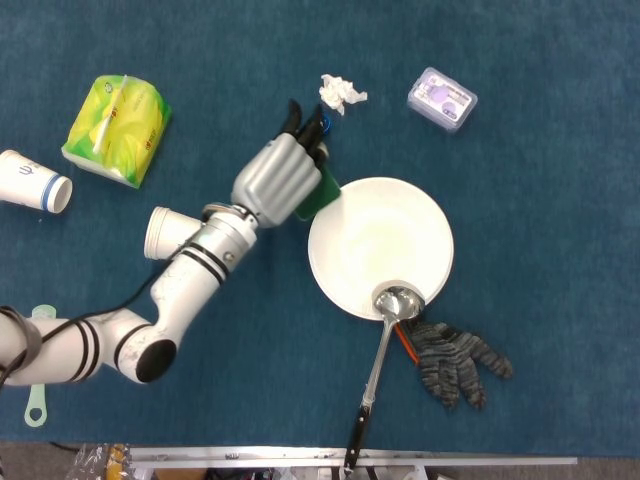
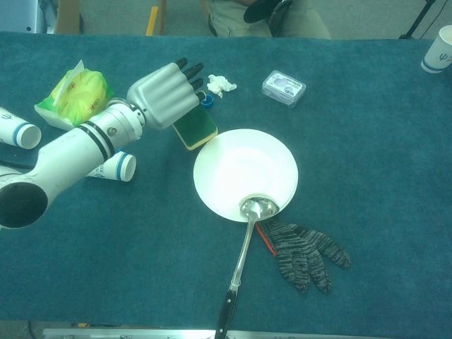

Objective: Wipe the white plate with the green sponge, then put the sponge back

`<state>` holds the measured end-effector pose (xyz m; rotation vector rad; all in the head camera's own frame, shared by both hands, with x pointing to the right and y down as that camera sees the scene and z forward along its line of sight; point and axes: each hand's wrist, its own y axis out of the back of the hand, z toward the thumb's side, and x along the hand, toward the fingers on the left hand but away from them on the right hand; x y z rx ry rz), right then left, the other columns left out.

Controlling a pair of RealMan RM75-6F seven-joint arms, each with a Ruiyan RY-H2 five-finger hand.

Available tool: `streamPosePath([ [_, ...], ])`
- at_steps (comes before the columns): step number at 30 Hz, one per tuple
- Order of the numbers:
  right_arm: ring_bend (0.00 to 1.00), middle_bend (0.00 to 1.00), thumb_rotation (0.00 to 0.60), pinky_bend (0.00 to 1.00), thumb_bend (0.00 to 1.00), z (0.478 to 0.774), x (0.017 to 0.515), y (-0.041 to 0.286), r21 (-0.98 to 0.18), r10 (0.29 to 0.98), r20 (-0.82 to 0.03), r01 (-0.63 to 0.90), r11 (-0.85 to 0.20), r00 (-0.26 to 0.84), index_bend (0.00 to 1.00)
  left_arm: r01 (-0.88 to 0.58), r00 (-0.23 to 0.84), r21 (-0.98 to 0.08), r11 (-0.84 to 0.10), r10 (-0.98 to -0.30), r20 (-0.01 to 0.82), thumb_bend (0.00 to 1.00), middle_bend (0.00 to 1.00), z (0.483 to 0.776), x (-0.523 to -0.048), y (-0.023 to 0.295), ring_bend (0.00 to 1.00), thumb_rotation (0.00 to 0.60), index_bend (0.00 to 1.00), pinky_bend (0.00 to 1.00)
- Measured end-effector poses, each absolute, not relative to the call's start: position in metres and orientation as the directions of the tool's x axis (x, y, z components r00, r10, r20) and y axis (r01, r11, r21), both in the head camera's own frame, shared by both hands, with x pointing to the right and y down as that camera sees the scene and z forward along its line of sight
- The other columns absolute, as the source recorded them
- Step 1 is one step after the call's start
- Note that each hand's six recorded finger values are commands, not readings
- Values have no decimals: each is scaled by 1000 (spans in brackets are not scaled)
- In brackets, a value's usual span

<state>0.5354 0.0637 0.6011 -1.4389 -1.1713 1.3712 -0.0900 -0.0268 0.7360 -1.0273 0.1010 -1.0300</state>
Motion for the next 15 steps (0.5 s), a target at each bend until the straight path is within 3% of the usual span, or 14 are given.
streamPosePath([
  [4,200,293,600,322,260,601,533,64,-966,970,-244,89,-242,-17,299,680,519,-727,95,-764,385,333,178,741,-105,-32,44,600,272,163],
  [11,200,293,600,322,260,599,530,64,-967,970,-243,89,-241,-12,299,734,458,-676,67,-783,420,333,106,747,-126,-36,4,600,40,158],
  [15,200,293,600,322,260,599,528,63,-966,970,-243,89,-242,-6,299,766,412,-642,32,-792,452,333,83,749,-138,-34,0,600,0,144],
])
